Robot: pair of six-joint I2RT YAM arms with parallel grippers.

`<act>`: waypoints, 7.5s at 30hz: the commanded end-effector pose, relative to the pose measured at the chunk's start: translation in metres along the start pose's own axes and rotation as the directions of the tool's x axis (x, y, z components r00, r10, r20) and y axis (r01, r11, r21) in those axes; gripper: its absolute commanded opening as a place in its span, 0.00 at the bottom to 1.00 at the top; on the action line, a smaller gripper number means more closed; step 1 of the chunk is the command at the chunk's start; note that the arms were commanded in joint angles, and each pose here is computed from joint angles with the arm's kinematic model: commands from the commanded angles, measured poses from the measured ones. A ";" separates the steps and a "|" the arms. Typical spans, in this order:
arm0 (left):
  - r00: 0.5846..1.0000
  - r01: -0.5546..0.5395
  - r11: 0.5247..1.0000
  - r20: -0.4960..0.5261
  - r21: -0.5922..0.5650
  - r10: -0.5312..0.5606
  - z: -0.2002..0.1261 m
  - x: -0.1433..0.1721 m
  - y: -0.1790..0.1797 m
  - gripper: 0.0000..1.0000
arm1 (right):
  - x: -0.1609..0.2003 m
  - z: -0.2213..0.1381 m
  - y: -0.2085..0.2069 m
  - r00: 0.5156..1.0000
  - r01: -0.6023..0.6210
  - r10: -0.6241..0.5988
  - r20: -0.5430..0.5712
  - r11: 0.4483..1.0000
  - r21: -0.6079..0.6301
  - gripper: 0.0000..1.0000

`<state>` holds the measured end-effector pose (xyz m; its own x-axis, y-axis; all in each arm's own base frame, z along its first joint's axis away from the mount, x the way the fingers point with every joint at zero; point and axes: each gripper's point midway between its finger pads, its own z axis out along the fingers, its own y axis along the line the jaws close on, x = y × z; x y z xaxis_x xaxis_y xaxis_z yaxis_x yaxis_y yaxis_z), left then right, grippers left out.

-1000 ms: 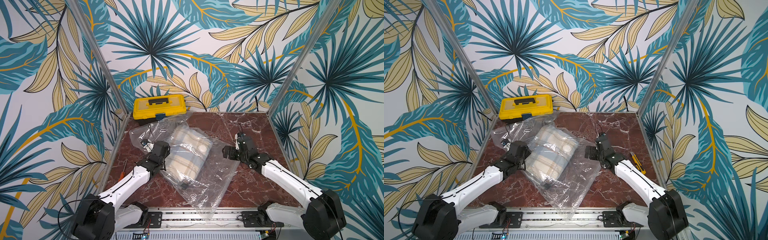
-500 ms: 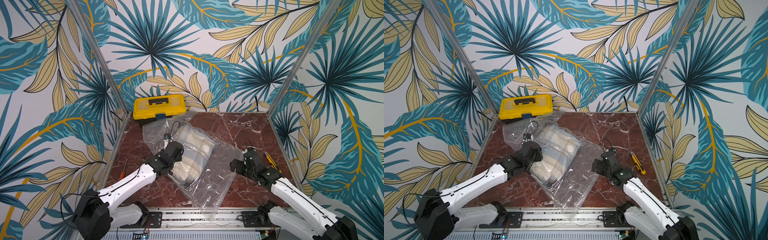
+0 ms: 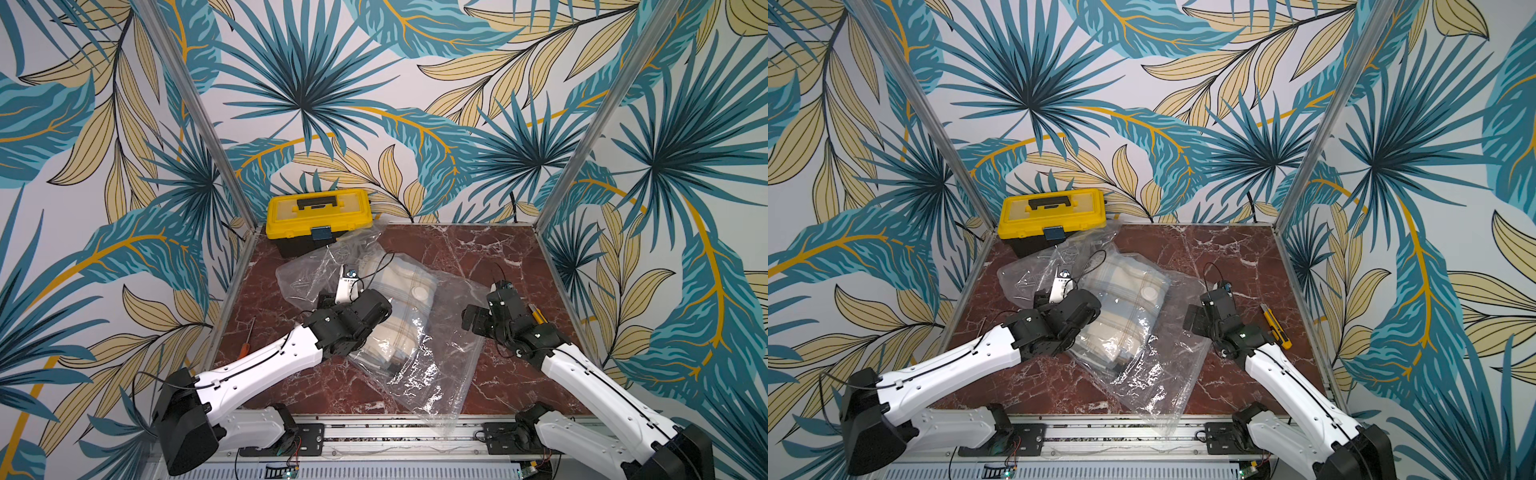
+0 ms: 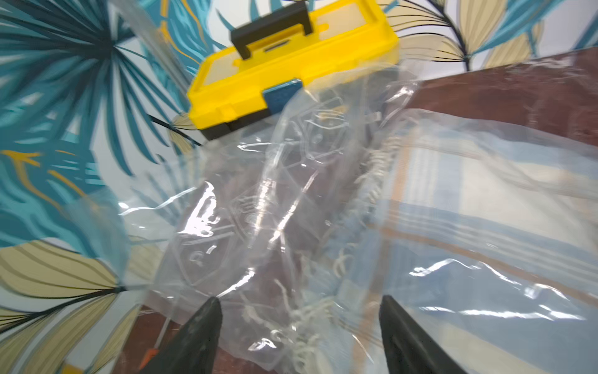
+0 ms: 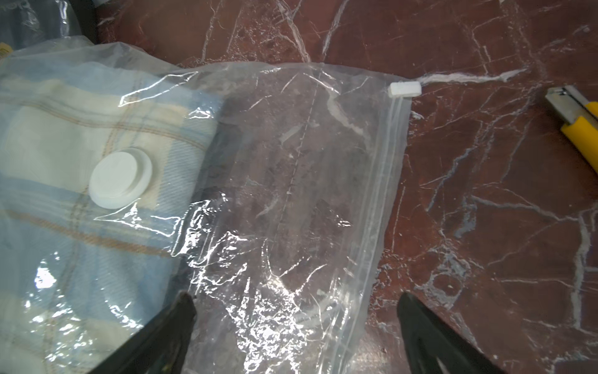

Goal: Take the blanket out of the vacuum bag
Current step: Open the vacuum bag at the center of the board, then take out the blanket from the vacuum bag.

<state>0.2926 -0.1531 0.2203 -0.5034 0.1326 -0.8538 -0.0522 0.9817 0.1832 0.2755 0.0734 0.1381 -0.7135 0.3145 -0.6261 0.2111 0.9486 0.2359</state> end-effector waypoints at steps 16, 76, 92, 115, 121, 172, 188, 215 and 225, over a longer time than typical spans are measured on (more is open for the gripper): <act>0.770 -0.452 0.409 0.115 0.792 0.627 -0.094 0.089 -0.310 0.81 | -0.074 0.018 -0.095 0.974 -0.224 0.220 0.042 0.968 0.115 0.99; 0.821 -0.492 0.738 -0.034 0.463 0.569 -0.013 0.111 -0.360 0.68 | -0.072 0.038 -0.137 0.921 -0.389 0.390 0.011 0.920 -0.052 0.99; 0.843 -0.436 0.819 -0.149 0.372 0.517 0.016 0.108 -0.323 0.00 | -0.072 0.038 -0.131 0.921 -0.389 0.390 -0.001 0.917 -0.086 1.00; 0.999 -0.020 0.749 0.045 0.662 -0.013 0.001 -0.075 -0.195 0.00 | -0.073 -0.035 0.062 0.968 -0.221 0.244 -0.058 0.720 -0.658 0.98; 0.998 -0.009 0.774 0.054 0.633 -0.033 0.006 -0.070 -0.186 0.00 | -0.027 -0.020 0.098 0.974 -0.224 0.177 -0.138 0.744 -0.630 0.96; 0.998 -0.046 0.829 0.065 0.557 0.012 0.024 -0.036 -0.154 0.00 | 0.006 0.033 0.195 0.972 -0.190 0.050 -0.229 0.742 -0.643 0.18; 0.996 -0.082 0.838 0.075 0.539 0.049 0.026 -0.031 -0.150 0.00 | 0.020 0.060 0.200 0.961 -0.215 0.048 -0.271 0.743 -0.633 0.09; 0.993 -0.109 0.884 0.090 0.455 0.076 0.026 -0.036 -0.127 0.00 | 0.044 0.107 0.204 0.957 -0.231 0.048 -0.288 0.726 -0.648 0.23; 0.996 -0.084 0.903 0.061 0.422 0.064 0.038 -0.025 -0.127 0.00 | 0.021 0.077 0.215 0.969 -0.180 0.009 -0.245 0.703 -0.688 0.00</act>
<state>0.3396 -0.2855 0.2025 -0.4478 0.2195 -0.8668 0.4071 0.9131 0.0209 0.3602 0.2816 0.0926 -0.8614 0.3320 -0.3844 -0.1205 0.6017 0.7896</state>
